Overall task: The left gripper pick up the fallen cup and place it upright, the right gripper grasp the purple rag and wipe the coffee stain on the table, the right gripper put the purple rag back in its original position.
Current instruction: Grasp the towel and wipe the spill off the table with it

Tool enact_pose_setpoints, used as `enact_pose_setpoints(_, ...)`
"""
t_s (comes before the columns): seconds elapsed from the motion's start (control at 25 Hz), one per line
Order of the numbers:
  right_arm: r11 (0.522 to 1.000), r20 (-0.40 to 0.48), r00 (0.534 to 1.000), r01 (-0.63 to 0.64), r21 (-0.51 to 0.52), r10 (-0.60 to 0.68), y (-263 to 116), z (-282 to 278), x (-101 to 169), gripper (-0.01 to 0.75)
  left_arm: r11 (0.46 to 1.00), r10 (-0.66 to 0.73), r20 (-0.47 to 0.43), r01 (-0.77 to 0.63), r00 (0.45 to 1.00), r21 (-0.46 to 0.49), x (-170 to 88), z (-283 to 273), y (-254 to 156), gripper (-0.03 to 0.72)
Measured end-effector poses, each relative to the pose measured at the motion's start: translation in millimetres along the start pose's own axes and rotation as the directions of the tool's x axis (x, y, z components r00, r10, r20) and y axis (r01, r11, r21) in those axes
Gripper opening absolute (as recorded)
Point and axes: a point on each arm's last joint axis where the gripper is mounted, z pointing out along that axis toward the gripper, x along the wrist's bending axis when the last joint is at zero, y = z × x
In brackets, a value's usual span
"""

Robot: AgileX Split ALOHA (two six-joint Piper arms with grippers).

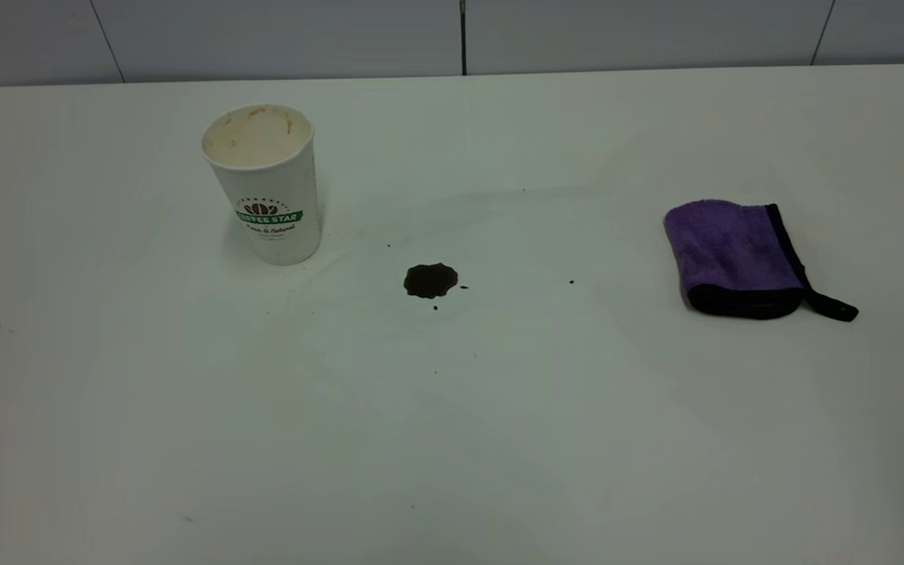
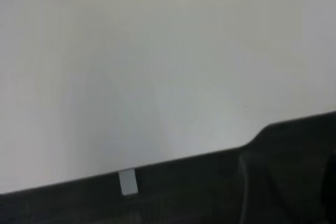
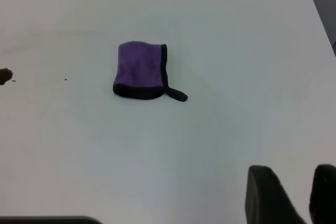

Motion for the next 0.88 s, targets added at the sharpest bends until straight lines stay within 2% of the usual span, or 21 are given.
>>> enact_pose_setpoints(0.16, 1.0, 0.0, 1.0, 0.0, 0.0, 0.0, 0.0, 0.0, 0.0, 0.24, 0.993, -0.014, -0.032, 0.011, 0.999, -0.12, -3.7, -8.7, -21.2, 0.337)
enact_pose_setpoints(0.28, 1.0, 0.0, 1.0, 0.0, 0.0, 0.0, 0.0, 0.0, 0.0, 0.24, 0.986, -0.044, -0.034, 0.038, 0.998, -0.162, -5.0, -6.6, -30.4, 0.337)
enact_pose_setpoints(0.88, 1.0, 0.0, 1.0, 0.0, 0.0, 0.0, 0.0, 0.0, 0.0, 0.24, 0.988, -0.043, -0.051, 0.035, 0.998, -0.153, -3.3, 6.9, -38.8, 0.337)
